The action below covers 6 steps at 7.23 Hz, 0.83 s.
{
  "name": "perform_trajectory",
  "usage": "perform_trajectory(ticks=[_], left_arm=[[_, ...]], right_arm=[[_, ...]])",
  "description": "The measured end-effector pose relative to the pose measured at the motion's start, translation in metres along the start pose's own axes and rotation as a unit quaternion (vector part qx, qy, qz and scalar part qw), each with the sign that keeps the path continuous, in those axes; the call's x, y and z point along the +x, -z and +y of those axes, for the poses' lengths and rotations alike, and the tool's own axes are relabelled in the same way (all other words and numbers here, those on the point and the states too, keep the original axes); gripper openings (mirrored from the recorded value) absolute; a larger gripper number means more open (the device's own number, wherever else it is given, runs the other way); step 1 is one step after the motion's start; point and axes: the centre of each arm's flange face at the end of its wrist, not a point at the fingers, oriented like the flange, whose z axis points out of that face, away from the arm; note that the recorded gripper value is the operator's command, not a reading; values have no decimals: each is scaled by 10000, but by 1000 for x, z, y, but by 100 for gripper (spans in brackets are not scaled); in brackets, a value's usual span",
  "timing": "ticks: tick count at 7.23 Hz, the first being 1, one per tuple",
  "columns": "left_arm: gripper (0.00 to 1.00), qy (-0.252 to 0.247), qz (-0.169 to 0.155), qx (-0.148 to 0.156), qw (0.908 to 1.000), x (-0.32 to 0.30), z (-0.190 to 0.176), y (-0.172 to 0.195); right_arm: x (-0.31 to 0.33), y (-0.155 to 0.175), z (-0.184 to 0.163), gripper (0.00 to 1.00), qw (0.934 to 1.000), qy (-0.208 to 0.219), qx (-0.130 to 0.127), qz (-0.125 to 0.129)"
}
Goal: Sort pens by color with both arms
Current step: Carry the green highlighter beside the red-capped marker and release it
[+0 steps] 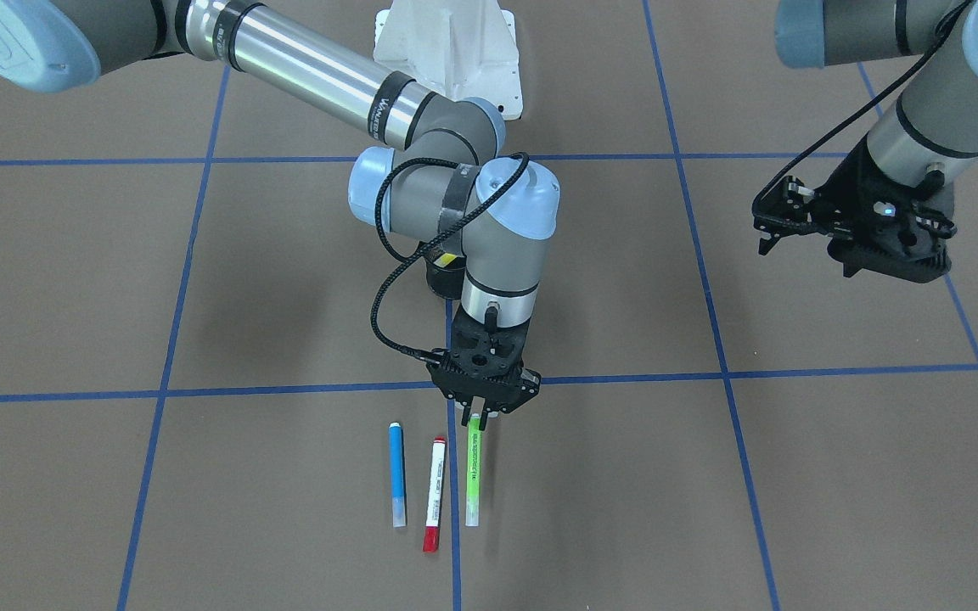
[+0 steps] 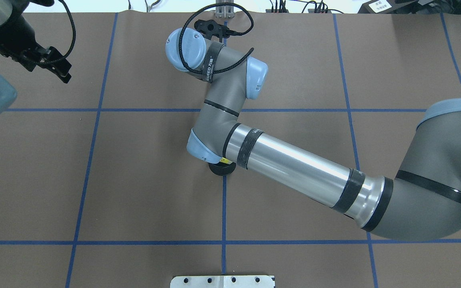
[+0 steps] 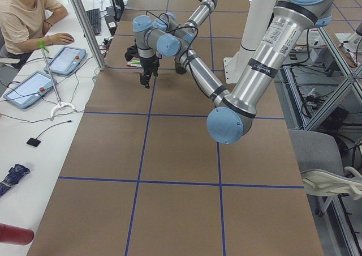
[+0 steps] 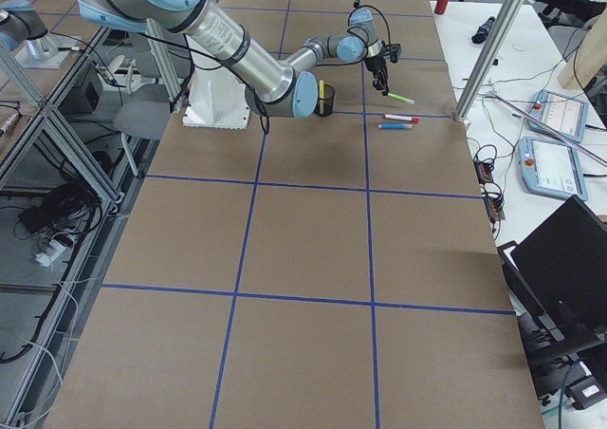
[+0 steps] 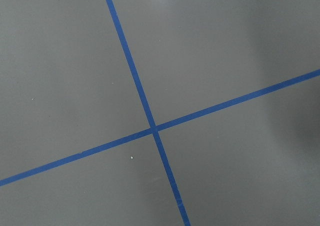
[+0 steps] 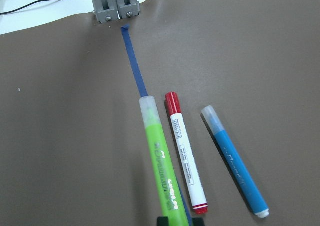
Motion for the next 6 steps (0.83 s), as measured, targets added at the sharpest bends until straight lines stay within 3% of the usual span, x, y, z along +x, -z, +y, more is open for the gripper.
perform_trajectory(ticks=[2,3,4,6], left_arm=[[100,-4,10,-13,10000,-1,1,-1],[100,-2,31,-17,10000,-1,2,-1],[100,-1,54,-28,10000,0,2,-2],[100,-3,71,-26,10000,1,3,-1]], right_arm=[[-8,-15,11,0,9998,31,204,-15],[-8,-22,15,6,9989,-129,443,60],[-9,-26,19,31,9976,-238,645,108],[-11,-27,23,67,9954,-364,883,110]])
